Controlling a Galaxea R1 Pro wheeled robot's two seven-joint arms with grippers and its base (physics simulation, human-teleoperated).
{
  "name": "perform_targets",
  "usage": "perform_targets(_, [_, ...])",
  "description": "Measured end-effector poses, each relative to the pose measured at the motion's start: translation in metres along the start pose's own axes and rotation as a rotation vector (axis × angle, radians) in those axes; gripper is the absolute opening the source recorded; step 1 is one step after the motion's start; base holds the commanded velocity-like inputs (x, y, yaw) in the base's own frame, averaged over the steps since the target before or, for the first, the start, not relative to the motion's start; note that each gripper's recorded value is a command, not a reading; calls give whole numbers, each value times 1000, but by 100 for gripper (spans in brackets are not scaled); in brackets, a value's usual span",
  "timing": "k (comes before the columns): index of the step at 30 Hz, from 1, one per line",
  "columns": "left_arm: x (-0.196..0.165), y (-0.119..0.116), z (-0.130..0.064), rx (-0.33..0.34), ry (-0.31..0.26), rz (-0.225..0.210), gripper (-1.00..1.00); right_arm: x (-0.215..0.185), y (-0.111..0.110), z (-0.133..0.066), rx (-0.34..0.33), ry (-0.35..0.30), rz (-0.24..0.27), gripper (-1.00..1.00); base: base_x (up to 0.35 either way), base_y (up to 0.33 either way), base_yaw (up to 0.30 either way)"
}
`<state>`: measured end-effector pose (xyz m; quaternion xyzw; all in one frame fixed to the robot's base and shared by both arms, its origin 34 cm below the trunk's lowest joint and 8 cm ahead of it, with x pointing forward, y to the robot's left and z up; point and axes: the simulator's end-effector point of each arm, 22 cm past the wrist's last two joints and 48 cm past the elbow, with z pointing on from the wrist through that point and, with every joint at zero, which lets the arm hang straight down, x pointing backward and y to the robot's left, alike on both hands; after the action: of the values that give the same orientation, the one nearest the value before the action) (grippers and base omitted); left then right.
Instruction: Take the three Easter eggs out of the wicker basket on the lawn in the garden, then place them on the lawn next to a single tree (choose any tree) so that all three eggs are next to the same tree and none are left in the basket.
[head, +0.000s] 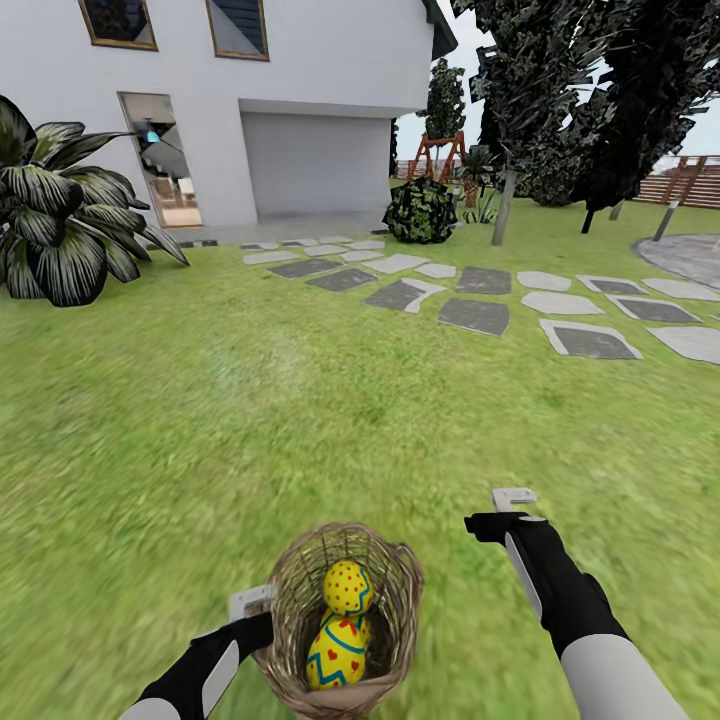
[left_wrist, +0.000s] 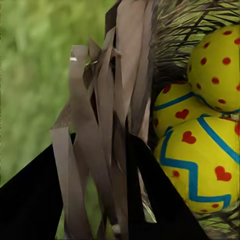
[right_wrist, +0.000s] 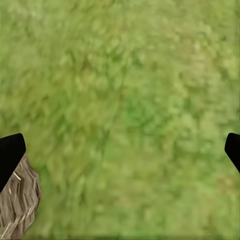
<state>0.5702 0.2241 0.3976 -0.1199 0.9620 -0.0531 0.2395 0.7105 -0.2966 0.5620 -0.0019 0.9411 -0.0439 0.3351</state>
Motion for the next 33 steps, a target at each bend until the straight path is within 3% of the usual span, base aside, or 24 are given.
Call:
perform_targets(8, [-2, -2, 0, 2, -4, 2, -100, 1, 0, 0, 0, 2, 3, 100, -54, 0, 0])
perform_targets(33, [-32, -9, -40, -2, -6, 6, -100, -37, -3, -33, -3, -4, 0, 100, 0, 0, 0])
